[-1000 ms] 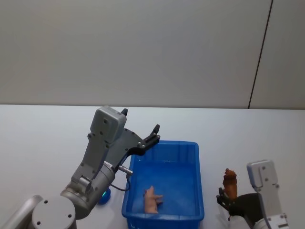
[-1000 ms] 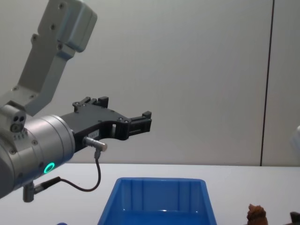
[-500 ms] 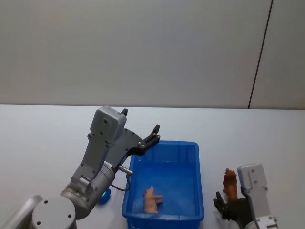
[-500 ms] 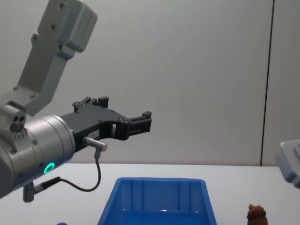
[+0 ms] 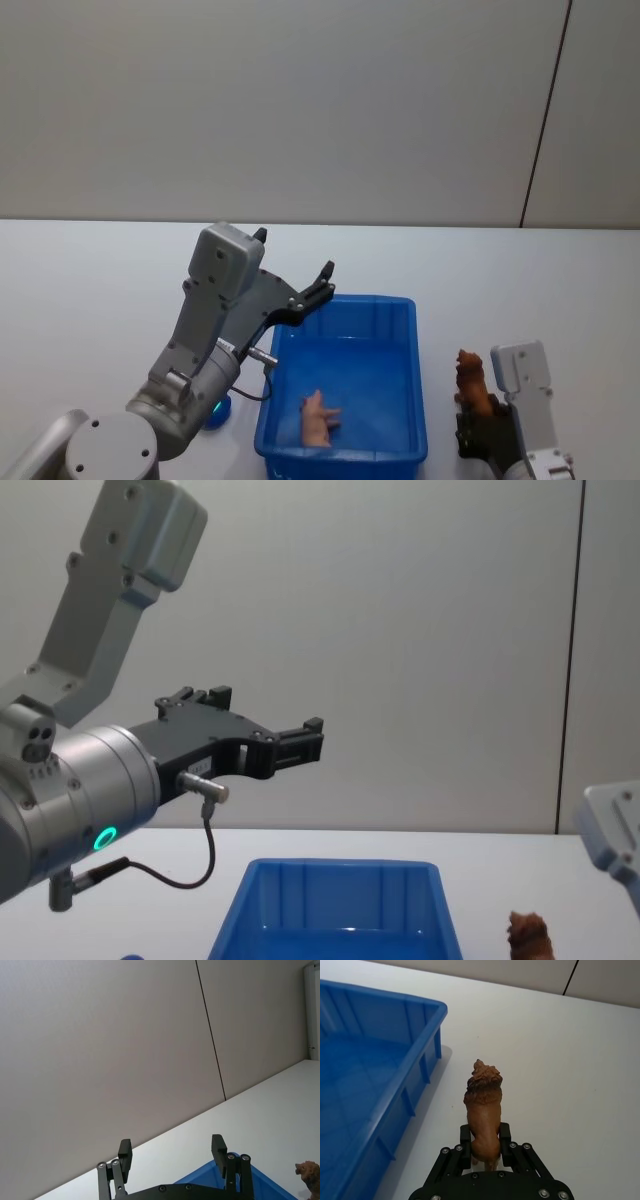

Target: Pick up the two dolls from the table and place them into the box.

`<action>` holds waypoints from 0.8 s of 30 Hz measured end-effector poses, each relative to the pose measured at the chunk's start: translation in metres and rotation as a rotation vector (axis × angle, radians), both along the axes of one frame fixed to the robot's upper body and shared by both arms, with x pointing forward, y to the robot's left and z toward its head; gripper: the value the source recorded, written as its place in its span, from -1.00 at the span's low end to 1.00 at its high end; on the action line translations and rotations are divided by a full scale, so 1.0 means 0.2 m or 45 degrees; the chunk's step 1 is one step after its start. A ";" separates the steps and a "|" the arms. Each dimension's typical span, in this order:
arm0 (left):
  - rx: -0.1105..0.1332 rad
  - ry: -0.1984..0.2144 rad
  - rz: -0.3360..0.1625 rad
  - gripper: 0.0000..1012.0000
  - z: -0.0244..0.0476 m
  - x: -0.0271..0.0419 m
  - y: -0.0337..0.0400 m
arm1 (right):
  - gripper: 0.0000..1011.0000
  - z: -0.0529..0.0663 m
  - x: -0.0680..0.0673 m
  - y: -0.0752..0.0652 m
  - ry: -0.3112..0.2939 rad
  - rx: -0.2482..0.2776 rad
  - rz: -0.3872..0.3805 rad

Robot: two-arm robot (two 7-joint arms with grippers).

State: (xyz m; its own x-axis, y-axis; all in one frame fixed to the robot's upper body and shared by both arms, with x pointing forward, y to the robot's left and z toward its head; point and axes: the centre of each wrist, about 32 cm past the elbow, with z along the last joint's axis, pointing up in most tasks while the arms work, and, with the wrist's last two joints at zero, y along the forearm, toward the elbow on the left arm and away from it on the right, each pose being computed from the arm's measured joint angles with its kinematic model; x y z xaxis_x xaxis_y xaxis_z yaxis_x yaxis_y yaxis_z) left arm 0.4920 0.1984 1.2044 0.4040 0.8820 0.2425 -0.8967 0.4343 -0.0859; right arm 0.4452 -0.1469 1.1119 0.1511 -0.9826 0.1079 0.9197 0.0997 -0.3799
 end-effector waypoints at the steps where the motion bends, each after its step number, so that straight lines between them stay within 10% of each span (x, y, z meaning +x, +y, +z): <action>1: 0.000 0.000 0.000 0.98 0.000 0.000 0.000 | -0.37 0.01 0.00 0.00 -0.011 0.004 -0.001; 24: 0.000 0.000 0.000 0.98 0.000 0.000 0.000 | -0.38 0.25 -0.01 0.02 -0.300 0.150 0.138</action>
